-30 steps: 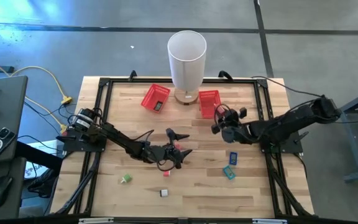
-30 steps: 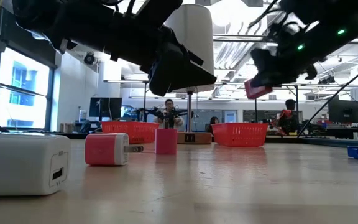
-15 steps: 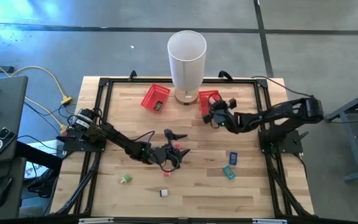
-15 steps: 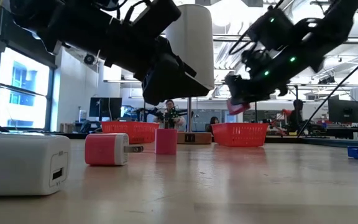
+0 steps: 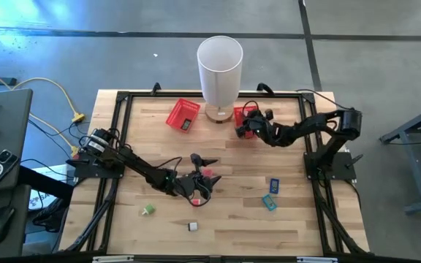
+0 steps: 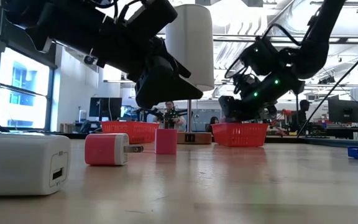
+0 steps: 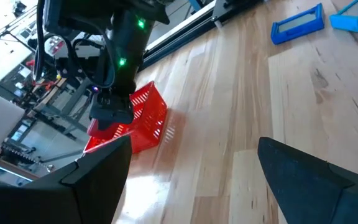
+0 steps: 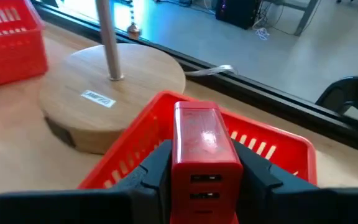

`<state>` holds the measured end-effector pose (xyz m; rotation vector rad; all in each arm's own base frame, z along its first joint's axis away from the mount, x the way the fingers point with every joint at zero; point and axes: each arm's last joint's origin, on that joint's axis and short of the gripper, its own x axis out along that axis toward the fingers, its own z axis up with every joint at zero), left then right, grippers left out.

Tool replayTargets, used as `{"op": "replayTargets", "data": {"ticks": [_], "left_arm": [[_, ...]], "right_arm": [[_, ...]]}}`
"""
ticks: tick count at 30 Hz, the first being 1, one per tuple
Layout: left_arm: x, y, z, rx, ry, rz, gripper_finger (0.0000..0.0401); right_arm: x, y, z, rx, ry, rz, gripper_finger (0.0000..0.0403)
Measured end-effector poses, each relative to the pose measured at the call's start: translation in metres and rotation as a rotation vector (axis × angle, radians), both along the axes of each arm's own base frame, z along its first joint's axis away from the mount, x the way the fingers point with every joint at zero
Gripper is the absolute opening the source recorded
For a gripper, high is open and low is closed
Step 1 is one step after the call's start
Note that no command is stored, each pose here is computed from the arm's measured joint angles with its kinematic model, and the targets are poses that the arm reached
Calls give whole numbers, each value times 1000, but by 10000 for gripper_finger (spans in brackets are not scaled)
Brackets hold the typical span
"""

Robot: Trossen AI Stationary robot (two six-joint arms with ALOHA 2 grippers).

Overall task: Sort adapters and digital timers
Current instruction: Put the red charger adapter into the right red bin, then put the dark blue digital timer into the left red bin

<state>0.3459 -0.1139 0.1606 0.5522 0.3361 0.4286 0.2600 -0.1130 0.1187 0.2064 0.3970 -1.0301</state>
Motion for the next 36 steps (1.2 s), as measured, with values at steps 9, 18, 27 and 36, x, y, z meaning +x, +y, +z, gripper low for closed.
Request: {"op": "replayTargets", "data": {"ticks": [9,18,27,36], "left_arm": [[0,1,-1,-15,-2,2,342],[0,1,-1,-19,-4,-1,342],[0,1,0,-29,-9,-5,342],[0,0,-1,-34,-11,-5,342]], "right_arm": [[-5,-15,-2,81,-37,43,140],[-6,-16,-3,79,-34,40,147],[-4,-13,8,58,-48,123,151],[-3,13,46,51,-111,397,145]]}}
